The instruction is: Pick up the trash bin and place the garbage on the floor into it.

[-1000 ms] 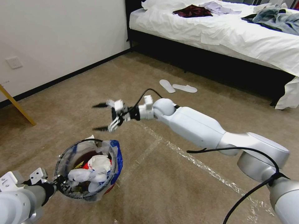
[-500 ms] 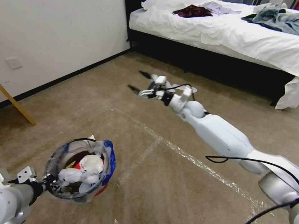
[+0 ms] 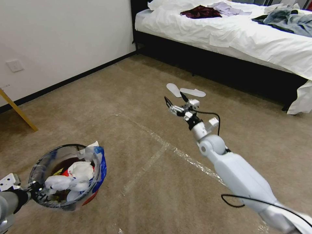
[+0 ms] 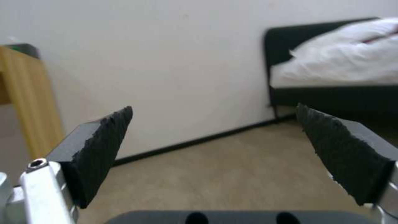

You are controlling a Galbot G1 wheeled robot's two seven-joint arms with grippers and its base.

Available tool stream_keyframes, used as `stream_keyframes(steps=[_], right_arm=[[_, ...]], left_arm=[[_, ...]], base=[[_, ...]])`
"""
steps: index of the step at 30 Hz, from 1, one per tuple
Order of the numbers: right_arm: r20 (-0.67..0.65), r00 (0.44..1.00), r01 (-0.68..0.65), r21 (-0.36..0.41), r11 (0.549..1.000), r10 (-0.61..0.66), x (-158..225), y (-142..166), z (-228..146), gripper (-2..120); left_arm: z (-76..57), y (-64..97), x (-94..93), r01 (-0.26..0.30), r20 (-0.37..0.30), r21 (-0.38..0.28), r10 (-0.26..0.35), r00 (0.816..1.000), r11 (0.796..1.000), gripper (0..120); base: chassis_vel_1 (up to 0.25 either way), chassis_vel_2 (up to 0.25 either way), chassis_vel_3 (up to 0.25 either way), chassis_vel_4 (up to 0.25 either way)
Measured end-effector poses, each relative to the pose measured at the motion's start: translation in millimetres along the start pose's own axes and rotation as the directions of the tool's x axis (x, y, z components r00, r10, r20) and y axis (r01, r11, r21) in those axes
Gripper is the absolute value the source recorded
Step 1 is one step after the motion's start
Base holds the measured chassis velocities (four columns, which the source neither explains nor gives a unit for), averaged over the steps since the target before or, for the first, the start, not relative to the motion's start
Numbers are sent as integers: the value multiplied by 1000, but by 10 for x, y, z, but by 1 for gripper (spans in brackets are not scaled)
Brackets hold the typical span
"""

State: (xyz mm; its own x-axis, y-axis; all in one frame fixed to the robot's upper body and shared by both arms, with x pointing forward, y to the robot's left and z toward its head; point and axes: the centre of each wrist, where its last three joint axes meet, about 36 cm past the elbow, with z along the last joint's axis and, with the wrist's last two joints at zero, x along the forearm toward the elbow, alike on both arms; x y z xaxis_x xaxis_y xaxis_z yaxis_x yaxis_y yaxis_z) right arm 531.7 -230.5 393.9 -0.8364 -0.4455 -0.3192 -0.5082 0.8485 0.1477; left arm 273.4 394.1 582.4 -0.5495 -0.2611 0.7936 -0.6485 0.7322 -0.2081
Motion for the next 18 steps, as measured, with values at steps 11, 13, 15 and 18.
stream_keyframes(steps=[11, 13, 15, 18], right_arm=[[47, 985, -166, 48, 985, 164, 697, 162, -67, 100], [59, 984, -172, 61, 983, 169, 764, 166, -98, 100], [78, 982, -178, 82, 981, 172, 835, 176, -127, 100], [97, 981, -180, 101, 979, 170, 970, 225, -167, 100]], left_arm=[[-25, 74, -31, 14, 8, -1, -14, 1000, 1000, 0], [-13, 78, -36, 13, 5, 2, -13, 1000, 1000, 0], [-1, 75, -32, 9, 4, 5, -9, 1000, 1000, 0], [13, 49, -10, -5, 4, 4, 5, 1000, 1000, 0]], base=[[0, 0, 0, 0], [0, 0, 0, 0], [0, 0, 0, 0], [0, 0, 0, 0]])
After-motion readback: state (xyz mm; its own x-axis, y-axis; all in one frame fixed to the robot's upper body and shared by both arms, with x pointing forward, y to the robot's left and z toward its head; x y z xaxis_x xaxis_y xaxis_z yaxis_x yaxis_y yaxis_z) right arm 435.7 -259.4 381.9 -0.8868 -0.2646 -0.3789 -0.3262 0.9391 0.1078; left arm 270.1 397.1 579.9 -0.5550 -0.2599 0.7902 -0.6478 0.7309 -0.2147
